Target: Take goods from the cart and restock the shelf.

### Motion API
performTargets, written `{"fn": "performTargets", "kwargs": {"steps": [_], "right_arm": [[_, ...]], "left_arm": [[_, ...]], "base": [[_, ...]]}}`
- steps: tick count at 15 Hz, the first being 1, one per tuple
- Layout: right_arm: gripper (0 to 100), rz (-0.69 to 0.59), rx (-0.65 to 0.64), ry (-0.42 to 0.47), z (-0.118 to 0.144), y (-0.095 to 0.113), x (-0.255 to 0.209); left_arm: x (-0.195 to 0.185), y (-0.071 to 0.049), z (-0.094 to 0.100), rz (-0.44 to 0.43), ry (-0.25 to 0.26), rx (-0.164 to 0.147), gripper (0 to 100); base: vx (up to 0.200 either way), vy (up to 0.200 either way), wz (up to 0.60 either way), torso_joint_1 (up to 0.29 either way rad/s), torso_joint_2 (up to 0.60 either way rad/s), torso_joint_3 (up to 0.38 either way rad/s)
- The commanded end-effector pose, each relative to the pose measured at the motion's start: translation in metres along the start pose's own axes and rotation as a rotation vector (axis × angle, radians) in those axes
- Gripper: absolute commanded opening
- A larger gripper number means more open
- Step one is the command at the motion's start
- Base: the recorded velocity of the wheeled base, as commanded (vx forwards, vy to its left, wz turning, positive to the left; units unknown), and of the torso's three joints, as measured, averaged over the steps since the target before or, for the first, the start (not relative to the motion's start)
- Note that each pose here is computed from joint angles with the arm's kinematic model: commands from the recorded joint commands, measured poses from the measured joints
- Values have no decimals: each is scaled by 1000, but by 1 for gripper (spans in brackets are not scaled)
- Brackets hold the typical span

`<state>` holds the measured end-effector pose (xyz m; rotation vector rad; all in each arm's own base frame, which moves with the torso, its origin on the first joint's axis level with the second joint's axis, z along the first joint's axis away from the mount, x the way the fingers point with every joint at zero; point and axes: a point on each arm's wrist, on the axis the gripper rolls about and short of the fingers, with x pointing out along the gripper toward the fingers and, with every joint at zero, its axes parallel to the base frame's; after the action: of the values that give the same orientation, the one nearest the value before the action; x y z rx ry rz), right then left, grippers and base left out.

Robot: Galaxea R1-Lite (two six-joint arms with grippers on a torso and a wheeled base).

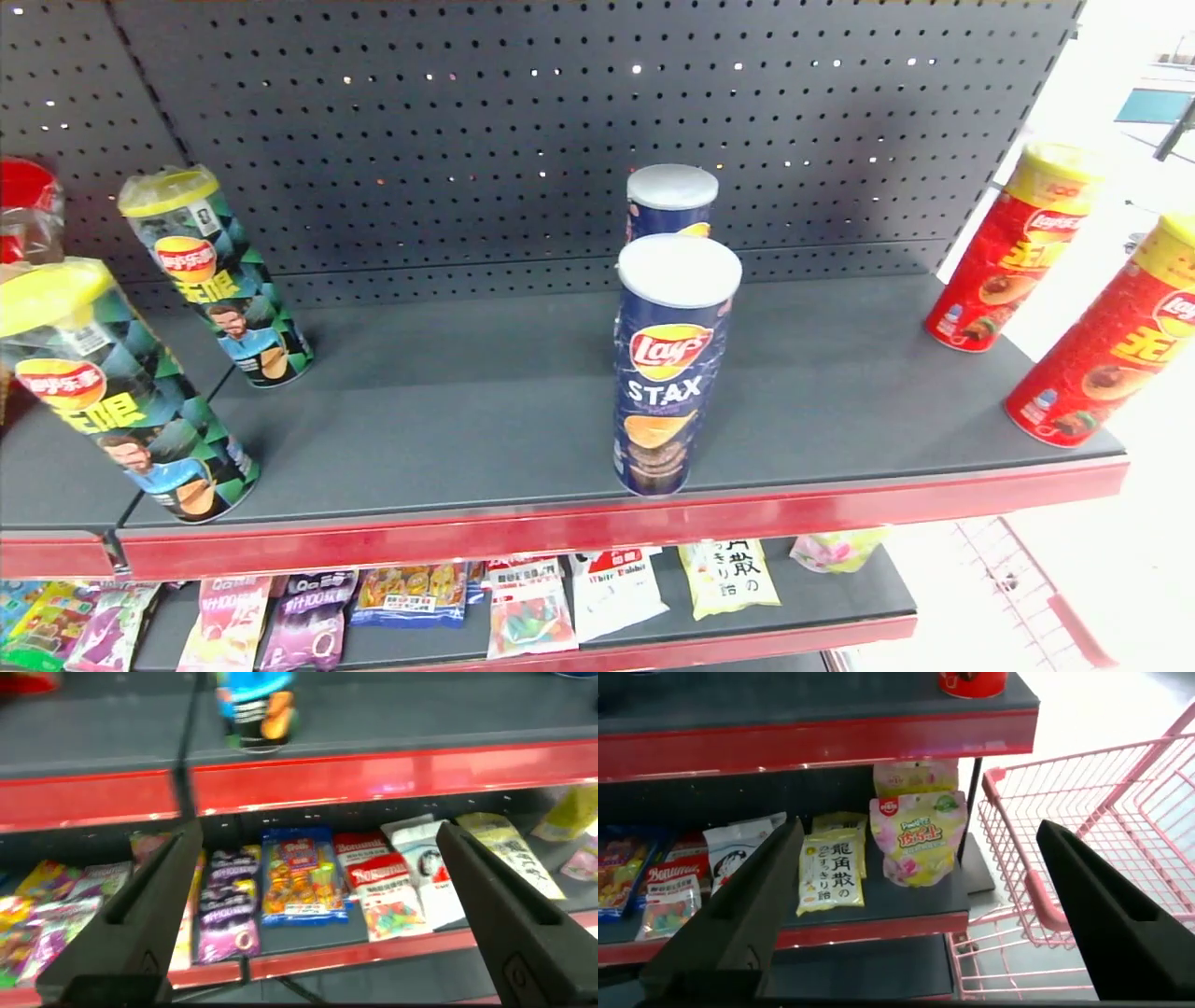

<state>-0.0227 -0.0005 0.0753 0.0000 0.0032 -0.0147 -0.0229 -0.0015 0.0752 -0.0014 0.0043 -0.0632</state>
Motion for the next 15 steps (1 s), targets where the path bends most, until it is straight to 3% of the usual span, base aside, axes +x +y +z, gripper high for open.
{"fn": "performTargets", "kwargs": {"steps": [1, 15], "right_arm": [[100, 1, 0, 0, 0, 0, 0], [100, 2, 0, 0, 0, 0, 0]], "left_arm": [[0, 0, 0, 0, 0, 0, 100], [0, 0, 0, 0, 0, -2, 100]], "base": [[0, 0, 0, 0, 0, 0], [0, 0, 0, 0, 0, 0]]}}
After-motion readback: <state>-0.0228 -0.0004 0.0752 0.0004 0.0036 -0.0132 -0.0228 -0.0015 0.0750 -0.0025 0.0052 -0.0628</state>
